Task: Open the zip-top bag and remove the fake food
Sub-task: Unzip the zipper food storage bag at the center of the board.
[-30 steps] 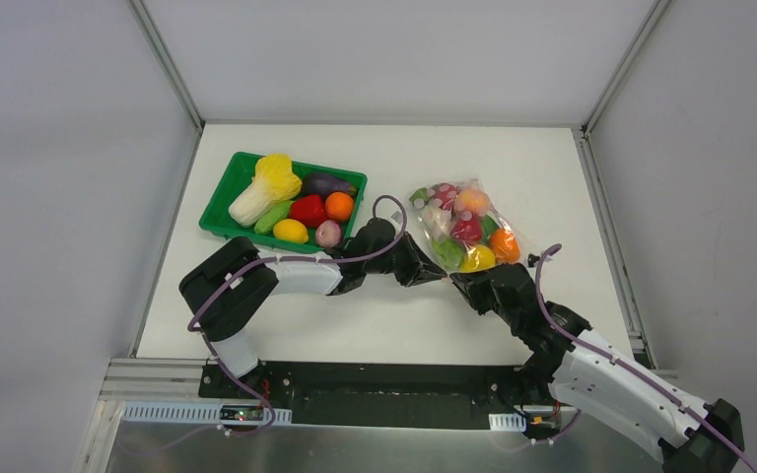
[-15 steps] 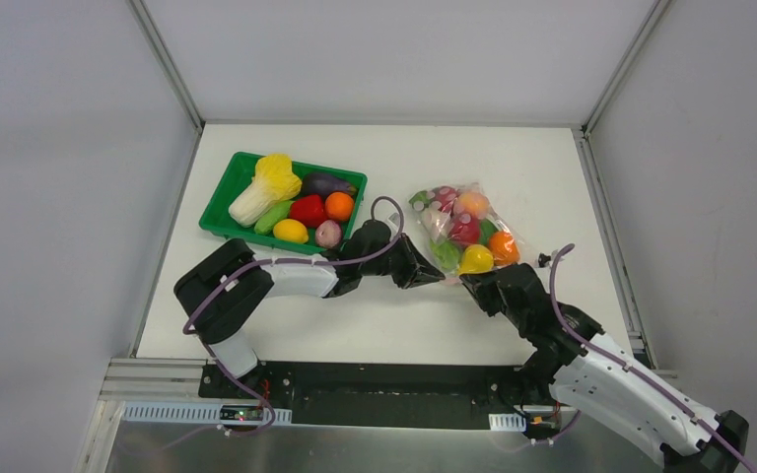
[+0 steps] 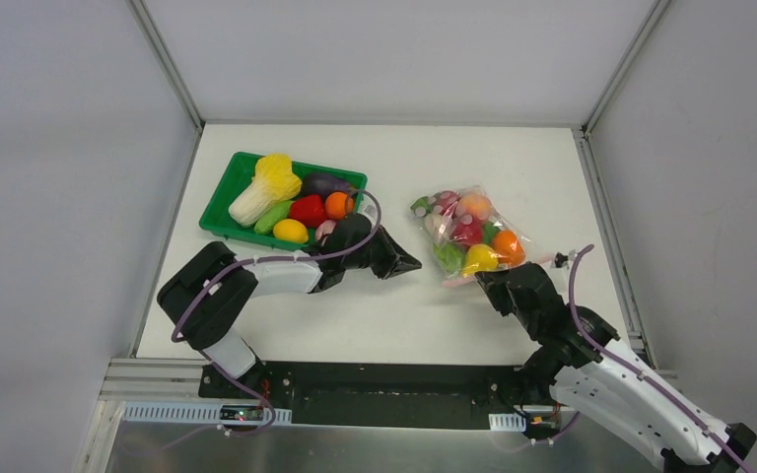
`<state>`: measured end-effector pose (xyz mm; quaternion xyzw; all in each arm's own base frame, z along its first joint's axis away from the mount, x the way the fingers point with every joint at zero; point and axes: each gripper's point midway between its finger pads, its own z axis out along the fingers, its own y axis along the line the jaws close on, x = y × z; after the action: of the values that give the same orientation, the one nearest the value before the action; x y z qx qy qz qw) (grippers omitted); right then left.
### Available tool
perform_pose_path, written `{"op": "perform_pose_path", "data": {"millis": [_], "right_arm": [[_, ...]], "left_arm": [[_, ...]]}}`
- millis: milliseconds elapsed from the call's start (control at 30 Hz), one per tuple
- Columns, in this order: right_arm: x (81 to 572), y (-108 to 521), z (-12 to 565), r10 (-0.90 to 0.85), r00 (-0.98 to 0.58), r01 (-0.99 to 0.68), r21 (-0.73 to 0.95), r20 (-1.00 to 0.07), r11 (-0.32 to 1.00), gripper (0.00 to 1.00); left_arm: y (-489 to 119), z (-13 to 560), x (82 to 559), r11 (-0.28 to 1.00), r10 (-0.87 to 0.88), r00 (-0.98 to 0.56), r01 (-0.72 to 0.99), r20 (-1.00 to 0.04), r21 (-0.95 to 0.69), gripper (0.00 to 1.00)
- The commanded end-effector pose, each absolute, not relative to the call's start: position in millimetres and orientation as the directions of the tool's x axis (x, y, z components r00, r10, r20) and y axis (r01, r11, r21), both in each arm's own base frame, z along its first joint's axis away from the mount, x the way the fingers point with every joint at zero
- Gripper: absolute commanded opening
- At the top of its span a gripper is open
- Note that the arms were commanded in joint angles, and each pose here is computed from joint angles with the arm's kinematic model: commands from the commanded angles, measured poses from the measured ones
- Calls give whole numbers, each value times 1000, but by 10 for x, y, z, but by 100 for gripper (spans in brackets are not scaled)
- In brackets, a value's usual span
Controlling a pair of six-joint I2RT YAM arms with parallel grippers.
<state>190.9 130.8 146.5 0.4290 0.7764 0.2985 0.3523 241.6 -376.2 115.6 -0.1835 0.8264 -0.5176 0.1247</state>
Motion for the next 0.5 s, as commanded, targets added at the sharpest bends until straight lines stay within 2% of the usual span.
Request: {"op": "perform_pose_path", "data": {"millis": [0,200,233,333,467], "right_arm": [[1947,1132,1686,878,-320,433,770,-355,469,0],[1960,1141,1750,868,-329,415,768,-373,487,0],[1965,1159,1759,866,-333,409,770,-372,489,0],[1983,1215,1774,864,-346,393,780,-365,487,0],[2003,1289,1799,856,-367,375,785,-363,493,0]], "left_arm": [[-3577,1240,2495,431,-454,-885,-123,-97,-894,0],[-3631,1453,2470,434,-389,-908,-30,-158,-900,0],[-3672,1513,2457,423,-373,-913,-11,-164,-906,4],[-3833,1700,2383,390,-313,-932,46,-180,-920,30],[-4029,1790,2285,401,-232,-947,115,-222,-909,49]]}}
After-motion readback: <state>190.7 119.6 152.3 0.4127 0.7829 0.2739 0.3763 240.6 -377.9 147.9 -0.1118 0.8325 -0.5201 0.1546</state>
